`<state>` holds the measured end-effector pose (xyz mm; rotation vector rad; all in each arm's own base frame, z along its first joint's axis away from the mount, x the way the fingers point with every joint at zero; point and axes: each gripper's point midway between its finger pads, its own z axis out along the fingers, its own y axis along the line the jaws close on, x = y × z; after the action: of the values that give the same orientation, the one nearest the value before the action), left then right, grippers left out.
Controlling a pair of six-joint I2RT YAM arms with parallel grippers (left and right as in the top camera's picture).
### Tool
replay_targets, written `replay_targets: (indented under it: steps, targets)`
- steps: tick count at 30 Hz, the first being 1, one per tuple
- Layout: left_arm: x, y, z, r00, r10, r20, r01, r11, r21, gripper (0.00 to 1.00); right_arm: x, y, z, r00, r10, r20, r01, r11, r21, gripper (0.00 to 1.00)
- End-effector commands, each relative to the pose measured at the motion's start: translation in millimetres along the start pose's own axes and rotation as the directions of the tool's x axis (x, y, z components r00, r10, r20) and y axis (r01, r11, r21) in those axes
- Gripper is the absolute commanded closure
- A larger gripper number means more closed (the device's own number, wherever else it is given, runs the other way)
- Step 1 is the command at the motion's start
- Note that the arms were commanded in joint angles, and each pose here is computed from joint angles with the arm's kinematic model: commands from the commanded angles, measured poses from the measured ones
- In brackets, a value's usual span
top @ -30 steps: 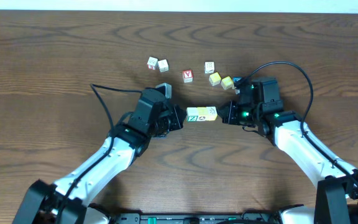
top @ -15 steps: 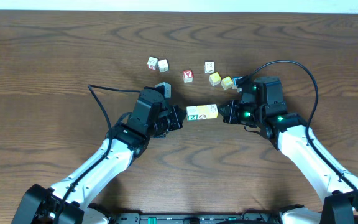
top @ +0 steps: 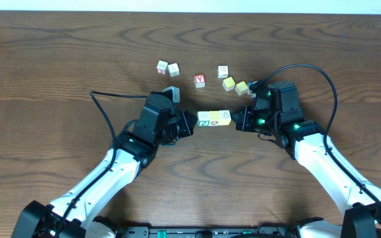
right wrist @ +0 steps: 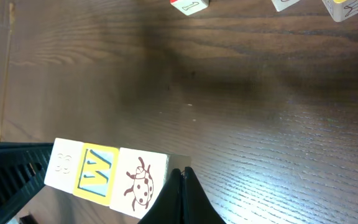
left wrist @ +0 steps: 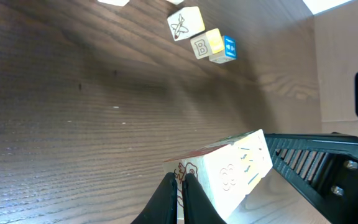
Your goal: Lift 3 blocks
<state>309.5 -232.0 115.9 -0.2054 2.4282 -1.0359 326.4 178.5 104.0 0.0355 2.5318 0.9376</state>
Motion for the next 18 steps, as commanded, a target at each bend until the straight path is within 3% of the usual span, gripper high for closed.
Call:
replay_targets:
  steps: [1, 18]
  targets:
    - [10.0, -22.9, -2.6, 0.998, 0.017, -0.053, -0.012, 0.996, 0.090, 0.93, 17.7, 41.9, -2.4, 0.996, -0.048, -0.070, 0.036, 0.987, -0.160, 0.99]
    - [10.0, -22.9, -2.6, 0.999, 0.014, -0.053, -0.009, 0.996, 0.090, 0.93, 15.4, 40.9, -7.8, 0.998, -0.049, -0.050, 0.042, 0.990, -0.136, 0.99]
